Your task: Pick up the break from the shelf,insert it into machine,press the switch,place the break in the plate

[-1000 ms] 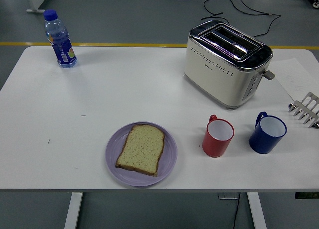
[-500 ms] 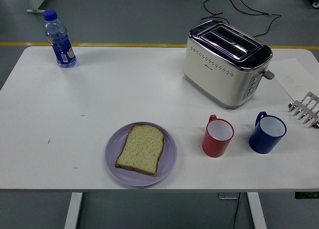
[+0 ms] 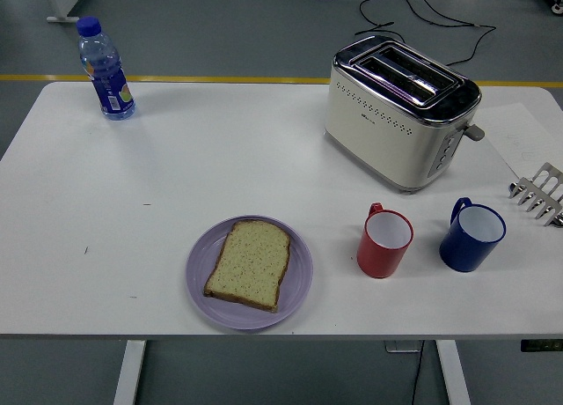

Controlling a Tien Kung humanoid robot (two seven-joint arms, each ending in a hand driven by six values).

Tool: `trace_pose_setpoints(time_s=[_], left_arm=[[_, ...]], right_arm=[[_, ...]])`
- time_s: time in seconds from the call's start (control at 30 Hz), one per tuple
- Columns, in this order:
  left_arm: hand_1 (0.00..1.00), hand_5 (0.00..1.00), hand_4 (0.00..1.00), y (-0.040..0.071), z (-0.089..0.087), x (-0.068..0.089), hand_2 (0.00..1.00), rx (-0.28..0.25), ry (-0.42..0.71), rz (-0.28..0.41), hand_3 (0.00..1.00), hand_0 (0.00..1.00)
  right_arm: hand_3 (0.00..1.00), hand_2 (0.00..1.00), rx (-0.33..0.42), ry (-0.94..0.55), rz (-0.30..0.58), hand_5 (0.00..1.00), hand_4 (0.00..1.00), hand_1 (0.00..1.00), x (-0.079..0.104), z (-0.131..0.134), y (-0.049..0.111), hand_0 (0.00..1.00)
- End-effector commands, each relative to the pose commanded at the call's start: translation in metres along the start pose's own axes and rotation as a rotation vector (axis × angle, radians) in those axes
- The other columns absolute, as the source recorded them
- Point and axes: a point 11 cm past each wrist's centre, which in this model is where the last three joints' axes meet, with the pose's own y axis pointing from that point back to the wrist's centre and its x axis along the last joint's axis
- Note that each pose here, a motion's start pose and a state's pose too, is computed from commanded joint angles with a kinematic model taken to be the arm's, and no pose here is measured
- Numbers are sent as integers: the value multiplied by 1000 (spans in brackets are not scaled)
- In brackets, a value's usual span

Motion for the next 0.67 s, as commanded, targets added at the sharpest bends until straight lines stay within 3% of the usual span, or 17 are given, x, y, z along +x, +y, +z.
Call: trace_pose_setpoints(time_s=[0.67], left_arm=[[567, 998, 299, 0, 3, 0, 589, -6, 2, -1, 601, 652]], right_arm=[[639, 718, 5, -32, 13, 246, 422, 690, 1, 0, -1, 738]])
